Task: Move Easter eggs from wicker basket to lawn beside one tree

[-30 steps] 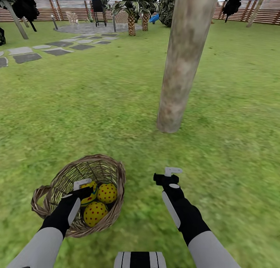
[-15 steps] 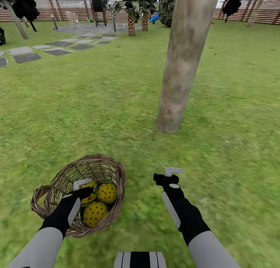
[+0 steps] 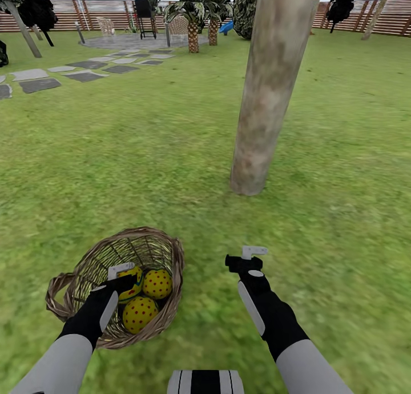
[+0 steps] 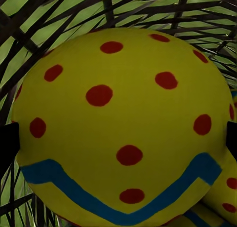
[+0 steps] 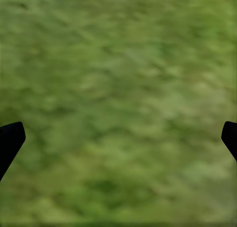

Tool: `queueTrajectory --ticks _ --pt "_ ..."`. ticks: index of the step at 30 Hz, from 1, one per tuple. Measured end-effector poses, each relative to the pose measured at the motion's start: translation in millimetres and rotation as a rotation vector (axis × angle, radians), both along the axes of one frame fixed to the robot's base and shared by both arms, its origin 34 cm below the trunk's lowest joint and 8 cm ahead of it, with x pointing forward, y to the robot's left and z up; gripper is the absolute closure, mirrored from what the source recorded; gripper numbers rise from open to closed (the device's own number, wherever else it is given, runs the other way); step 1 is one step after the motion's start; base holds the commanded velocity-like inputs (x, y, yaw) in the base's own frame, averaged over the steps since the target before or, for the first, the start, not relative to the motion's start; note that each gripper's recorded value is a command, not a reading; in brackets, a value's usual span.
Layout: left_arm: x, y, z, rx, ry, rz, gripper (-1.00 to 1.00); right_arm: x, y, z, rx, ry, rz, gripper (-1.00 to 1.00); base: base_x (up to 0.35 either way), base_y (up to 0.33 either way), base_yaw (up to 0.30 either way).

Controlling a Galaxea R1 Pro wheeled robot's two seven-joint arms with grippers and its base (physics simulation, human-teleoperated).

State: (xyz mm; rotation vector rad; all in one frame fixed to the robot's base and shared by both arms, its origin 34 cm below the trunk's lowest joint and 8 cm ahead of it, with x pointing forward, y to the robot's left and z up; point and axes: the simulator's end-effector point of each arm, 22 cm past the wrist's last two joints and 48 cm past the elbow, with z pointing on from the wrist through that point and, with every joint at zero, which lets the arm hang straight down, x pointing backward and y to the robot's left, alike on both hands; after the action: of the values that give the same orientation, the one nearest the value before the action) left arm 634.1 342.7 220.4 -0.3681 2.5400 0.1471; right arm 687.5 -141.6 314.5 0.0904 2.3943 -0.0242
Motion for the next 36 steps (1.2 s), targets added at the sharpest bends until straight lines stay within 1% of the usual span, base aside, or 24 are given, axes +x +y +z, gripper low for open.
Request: queueTrajectory --ticks 10,14,17,20,22,33,36 --pt "-2.4 -1.4 1.6 -0.001 0.005 -0.003 1.0 2.2 -0.2 7.5 -0.001 -0.012 -0.001 -1.0 0.0 0.0 0.0" --pt "1.7 -1.8 10.5 -0.003 -0.01 -0.002 1.0 5.1 -0.2 17.9 -0.001 -0.028 -0.001 -1.0 0.0 0.0 0.0" --pt "2.9 -1.6 11.6 -0.003 -0.014 -0.002 1.0 5.1 -0.2 17.8 0.0 -0.028 0.0 -1.0 0.0 0.0 0.0" --pt "11.3 0.3 20.1 0.001 -0.036 -0.003 1.0 5.1 -0.1 17.9 0.0 -0.028 0.0 -1.0 0.0 0.0 0.0" --pt "12.6 0.4 21.6 0.0 -0.038 -0.003 1.0 5.1 -0.1 17.8 0.0 -0.028 0.0 -1.0 0.0 0.0 0.0" --pt "13.6 -0.7 24.2 -0.002 -0.037 -0.006 1.0 5.8 -0.1 20.5 0.0 -0.032 0.0 -1.0 0.0 0.0 0.0" --pt "14.3 -1.1 27.9 -0.003 -0.037 -0.007 1.0 7.1 -0.3 25.7 -0.001 -0.04 -0.001 -1.0 0.0 0.0 0.0"
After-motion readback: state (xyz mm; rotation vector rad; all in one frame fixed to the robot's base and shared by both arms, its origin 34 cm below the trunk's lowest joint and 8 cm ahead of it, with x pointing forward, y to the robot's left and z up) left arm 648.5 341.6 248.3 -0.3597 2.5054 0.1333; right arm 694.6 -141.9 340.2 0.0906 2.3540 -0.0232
